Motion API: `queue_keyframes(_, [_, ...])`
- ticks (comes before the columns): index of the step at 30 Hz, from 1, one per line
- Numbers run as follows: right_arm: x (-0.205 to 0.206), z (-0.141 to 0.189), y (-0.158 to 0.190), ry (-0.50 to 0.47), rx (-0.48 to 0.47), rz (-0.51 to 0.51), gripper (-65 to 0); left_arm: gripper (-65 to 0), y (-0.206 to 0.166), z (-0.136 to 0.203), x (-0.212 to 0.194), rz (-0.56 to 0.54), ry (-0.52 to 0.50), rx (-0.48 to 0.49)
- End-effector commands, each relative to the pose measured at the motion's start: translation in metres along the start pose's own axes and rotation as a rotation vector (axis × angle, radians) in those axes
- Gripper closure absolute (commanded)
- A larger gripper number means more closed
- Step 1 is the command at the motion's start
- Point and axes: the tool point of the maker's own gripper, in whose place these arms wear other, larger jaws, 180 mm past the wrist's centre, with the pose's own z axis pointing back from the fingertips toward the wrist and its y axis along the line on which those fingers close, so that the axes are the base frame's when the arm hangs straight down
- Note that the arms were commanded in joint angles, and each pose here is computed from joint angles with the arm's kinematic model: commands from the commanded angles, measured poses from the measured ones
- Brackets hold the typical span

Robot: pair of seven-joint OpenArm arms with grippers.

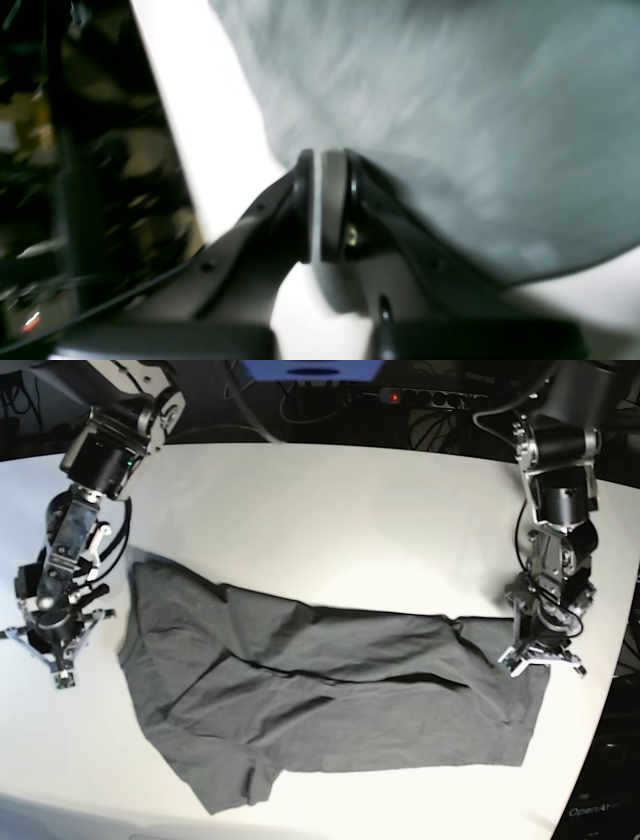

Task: Fold the T-shirt properly
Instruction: 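Release the shoulder with the right gripper and lift it away, then lower the right gripper onto the shirt's folded corner and grasp it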

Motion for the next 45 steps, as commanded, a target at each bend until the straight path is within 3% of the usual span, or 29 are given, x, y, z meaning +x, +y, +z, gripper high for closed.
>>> queue_keyframes(1, [0.009, 0.003, -0.011, -0.027, -0.025, -0.033, -11.3, -2.5, 0.023, 0.000, -0.003, -0.009, 0.002, 0.043])
queue_keyframes(5, [-0.007, 0.003, 0.001, 0.016, 0.008, -0.093, -11.3, -2.5, 0.026, 0.001, 0.004, -0.010, -0.036, 0.050])
queue_keyframes(10, [-0.020, 0.005, 0.029, 0.035, 0.136, -0.109, -11.3, -2.5, 0.046, 0.012, 0.002, 0.026, -0.045, 0.123])
queue_keyframes(16, [-0.042, 0.007, 0.013, 0.068, 0.098, -0.193, -10.7, -2.5, 0.003, 0.028, -0.011, 0.030, -0.031, 0.035])
queue_keyframes(21, [-0.030, 0.031, -0.021, 0.013, -0.017, -0.215, -10.3, -2.5, -0.011, 0.036, -0.019, 0.067, -0.017, 0.031])
queue_keyframes(24, [-0.019, 0.051, -0.026, -0.029, -0.065, -0.229, -4.6, -2.5, -0.010, 0.038, -0.021, 0.104, -0.010, 0.044])
queue_keyframes(28, [-0.015, 0.059, -0.015, -0.044, -0.057, -0.216, -0.3, -2.5, -0.008, 0.036, -0.018, 0.108, -0.020, 0.046])
queue_keyframes(31, [-0.016, 0.056, 0.005, -0.039, -0.006, -0.167, -0.3, -2.5, -0.006, 0.037, -0.020, 0.105, -0.019, 0.049])
queue_keyframes(41, [0.030, 0.053, 0.082, -0.152, 0.207, -0.050, -0.3, -2.5, -0.006, 0.036, -0.018, 0.103, -0.024, 0.048])
queue_keyframes(45, [0.029, 0.046, 0.116, -0.132, 0.296, -0.011, -0.3, -2.5, -0.008, 0.036, -0.017, 0.105, -0.025, 0.045])
